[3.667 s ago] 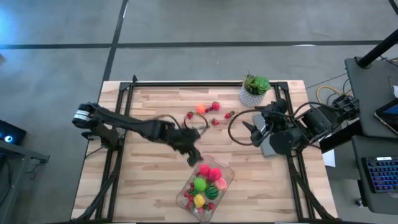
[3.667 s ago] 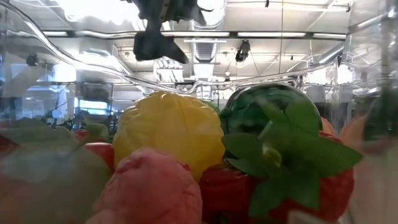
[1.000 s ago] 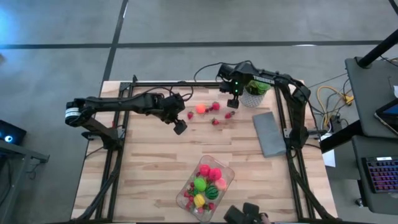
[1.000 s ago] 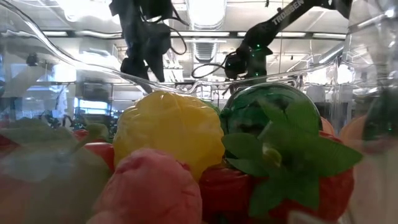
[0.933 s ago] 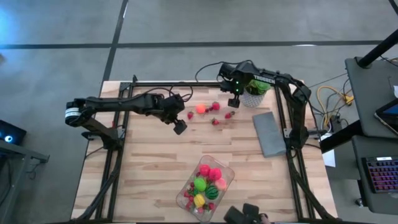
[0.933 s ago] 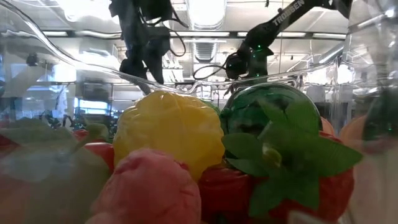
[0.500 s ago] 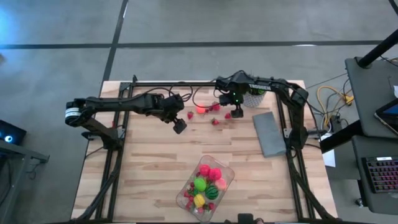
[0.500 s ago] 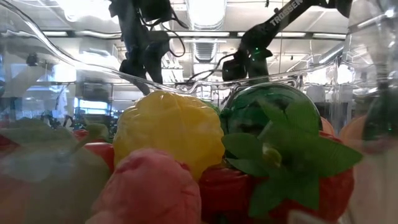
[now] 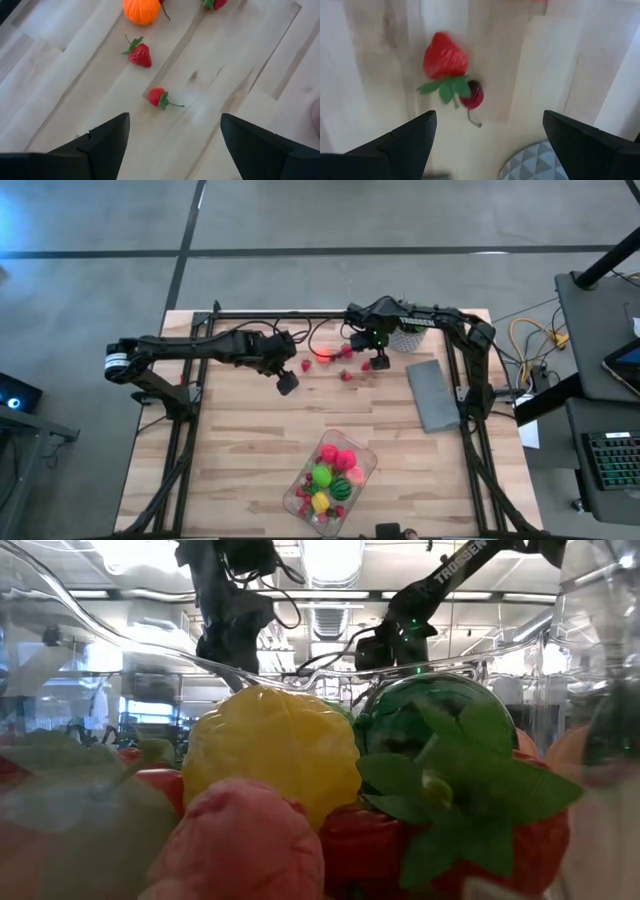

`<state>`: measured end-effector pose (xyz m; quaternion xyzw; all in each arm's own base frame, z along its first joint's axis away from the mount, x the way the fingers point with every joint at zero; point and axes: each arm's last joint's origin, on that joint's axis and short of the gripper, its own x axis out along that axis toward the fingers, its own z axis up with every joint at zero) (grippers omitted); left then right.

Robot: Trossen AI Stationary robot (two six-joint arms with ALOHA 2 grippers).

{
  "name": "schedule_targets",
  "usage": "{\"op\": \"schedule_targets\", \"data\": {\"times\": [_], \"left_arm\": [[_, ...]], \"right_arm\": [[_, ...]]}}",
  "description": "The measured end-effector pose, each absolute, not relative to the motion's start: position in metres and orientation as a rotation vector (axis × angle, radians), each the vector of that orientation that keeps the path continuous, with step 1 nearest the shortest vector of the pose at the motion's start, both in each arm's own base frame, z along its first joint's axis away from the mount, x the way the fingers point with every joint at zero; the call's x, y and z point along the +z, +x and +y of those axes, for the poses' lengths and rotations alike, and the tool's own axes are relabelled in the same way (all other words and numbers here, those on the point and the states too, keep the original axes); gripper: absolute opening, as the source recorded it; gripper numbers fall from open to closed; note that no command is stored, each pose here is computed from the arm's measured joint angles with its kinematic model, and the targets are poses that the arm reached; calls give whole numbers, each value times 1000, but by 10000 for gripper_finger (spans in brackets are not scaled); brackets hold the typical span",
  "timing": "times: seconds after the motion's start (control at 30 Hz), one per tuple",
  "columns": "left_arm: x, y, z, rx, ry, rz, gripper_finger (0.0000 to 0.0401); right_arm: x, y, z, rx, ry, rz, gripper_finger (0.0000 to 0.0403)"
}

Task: Pick and placing Produce into tupperware
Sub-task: Put the red cherry into the transparent basket

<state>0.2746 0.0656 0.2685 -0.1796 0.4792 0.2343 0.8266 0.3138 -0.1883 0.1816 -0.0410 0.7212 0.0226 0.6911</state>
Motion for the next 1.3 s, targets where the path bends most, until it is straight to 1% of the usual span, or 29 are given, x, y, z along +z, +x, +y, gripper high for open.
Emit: {"op": "schedule_targets", "data": {"times": [0.13, 0.27, 0.5, 0.63, 0.9, 1.3], "left_arm": [[268, 274, 66, 498, -366, 1022, 297], [263, 273, 66, 508, -361, 1036, 297], [248, 267, 64, 521, -373, 1087, 297], [244, 266, 64, 533, -392, 1095, 297], [242, 265, 64, 533, -392, 1100, 297], [234, 261, 63, 536, -392, 1130, 297]], "right_arm": [[176, 315, -187, 19, -71, 1602, 358], [165, 314, -187, 29, -50, 1628, 358], [154, 313, -186, 30, -41, 1622, 352], [152, 312, -185, 5, -73, 1649, 332], [147, 313, -184, 1, -81, 1631, 285], [147, 317, -182, -38, -71, 1609, 232]]}}
